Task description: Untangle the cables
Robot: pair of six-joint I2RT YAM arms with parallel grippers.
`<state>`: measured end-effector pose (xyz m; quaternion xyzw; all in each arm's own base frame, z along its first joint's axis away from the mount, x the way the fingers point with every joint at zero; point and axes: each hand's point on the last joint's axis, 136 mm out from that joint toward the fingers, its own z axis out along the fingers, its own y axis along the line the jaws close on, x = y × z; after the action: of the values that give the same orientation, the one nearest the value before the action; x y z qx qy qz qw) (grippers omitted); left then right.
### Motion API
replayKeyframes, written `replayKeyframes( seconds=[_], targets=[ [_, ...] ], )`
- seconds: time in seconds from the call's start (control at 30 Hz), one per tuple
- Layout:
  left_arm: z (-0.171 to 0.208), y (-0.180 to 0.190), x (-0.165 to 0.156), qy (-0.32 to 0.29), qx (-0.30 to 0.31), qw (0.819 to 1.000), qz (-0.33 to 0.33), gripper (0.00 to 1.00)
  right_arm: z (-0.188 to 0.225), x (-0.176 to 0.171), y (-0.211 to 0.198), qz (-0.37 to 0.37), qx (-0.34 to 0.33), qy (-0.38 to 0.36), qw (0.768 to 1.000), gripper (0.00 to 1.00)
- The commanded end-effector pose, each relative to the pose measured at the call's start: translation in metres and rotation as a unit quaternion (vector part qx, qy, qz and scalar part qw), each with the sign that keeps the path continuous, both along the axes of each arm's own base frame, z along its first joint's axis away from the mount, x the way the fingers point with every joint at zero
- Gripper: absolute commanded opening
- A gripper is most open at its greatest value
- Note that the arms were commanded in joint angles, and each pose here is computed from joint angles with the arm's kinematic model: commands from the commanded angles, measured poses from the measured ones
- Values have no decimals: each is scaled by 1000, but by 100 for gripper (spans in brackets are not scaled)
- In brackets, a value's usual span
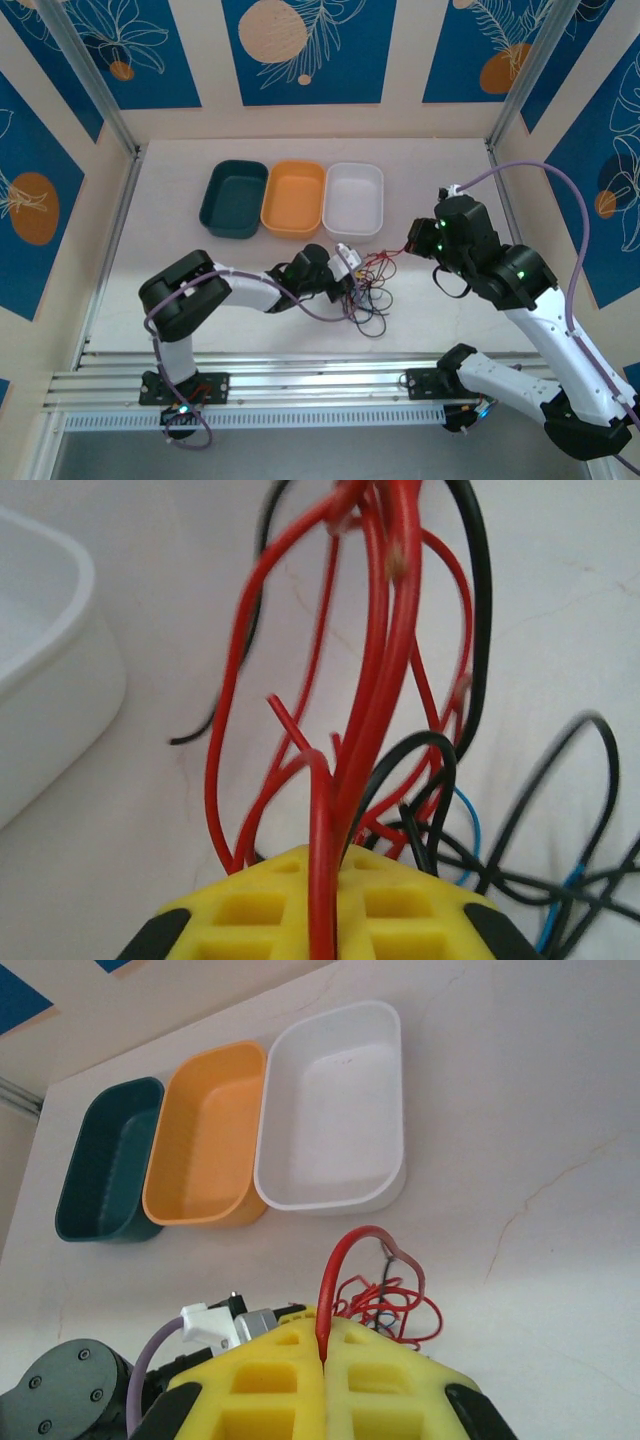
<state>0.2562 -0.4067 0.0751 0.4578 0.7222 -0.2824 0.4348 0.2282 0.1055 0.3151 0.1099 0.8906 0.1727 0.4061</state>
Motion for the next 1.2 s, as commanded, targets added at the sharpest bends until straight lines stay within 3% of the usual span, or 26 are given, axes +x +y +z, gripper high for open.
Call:
replayKeyframes(
  seconds=[0.0,0.27,0.6,1.17],
  targets=[
    [-4,16,0,0,12,999,29,3,16,-3,-6,1,1,-17,1000,0],
    [-13,38,1,8,22,998,57,0,38,-4,-22,-12,-7,-42,999,0],
    [-10,60,1,-24,63,995,72,0,74,-9,-41,-28,-18,-88,996,0],
    [-11,98,0,-44,132,985,106,0,139,-11,-49,-16,-42,-167,985,0]
  ],
)
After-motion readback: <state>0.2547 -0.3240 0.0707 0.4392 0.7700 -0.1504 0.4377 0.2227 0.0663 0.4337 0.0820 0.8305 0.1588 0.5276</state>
